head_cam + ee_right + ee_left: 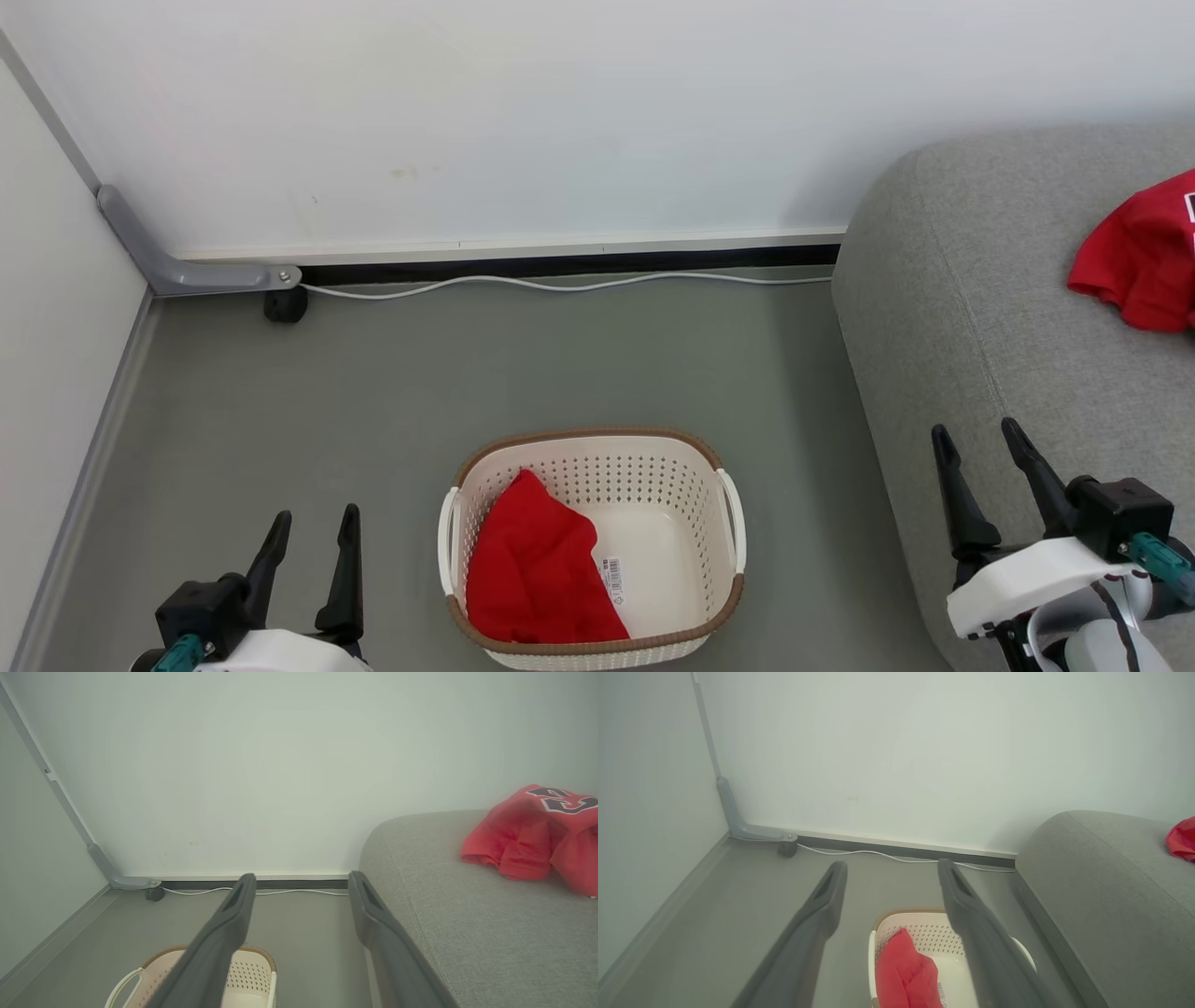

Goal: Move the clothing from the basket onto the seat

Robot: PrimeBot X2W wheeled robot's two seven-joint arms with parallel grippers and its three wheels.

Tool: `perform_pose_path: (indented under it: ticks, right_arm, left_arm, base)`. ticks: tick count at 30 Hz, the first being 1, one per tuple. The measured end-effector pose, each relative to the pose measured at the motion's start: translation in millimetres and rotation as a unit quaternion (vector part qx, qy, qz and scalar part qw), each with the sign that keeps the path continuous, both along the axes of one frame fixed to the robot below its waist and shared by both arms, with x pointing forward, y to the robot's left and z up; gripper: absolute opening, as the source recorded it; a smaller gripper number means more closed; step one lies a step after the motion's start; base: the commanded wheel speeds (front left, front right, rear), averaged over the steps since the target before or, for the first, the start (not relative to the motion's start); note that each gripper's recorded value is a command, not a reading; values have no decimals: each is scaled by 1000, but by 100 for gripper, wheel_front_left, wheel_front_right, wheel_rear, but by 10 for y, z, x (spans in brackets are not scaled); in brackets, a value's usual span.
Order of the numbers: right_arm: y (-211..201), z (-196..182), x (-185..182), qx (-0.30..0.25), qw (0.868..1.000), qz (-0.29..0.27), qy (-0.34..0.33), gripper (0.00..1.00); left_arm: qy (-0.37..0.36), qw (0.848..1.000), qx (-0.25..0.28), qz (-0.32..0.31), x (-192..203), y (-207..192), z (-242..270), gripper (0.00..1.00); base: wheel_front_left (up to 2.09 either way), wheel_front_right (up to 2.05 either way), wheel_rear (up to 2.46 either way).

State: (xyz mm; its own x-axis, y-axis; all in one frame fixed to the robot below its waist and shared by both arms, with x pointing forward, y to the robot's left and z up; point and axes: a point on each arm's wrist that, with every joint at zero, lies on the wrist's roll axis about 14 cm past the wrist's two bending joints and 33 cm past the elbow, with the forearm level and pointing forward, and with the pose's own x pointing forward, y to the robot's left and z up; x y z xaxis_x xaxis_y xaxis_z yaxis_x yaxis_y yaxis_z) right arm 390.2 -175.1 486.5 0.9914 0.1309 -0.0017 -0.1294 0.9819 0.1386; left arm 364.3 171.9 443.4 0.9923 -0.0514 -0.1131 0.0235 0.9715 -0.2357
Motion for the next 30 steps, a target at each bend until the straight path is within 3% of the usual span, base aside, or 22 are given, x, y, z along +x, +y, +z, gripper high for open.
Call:
perform_pose_path:
  ticks: [15, 30]
  right_arm:
    - [-27, -44, 176, 6, 1000, -8, 3, 100]
    - [-65, -194, 657, 5, 1000, -11, 7, 100]
  left_arm:
    - [41, 998, -8, -44, 44, -300, -271, 100]
    - [99, 988, -23, -114, 516, -819, -737, 100]
  base:
    - [0, 0, 0]
    - [0, 0, 0]
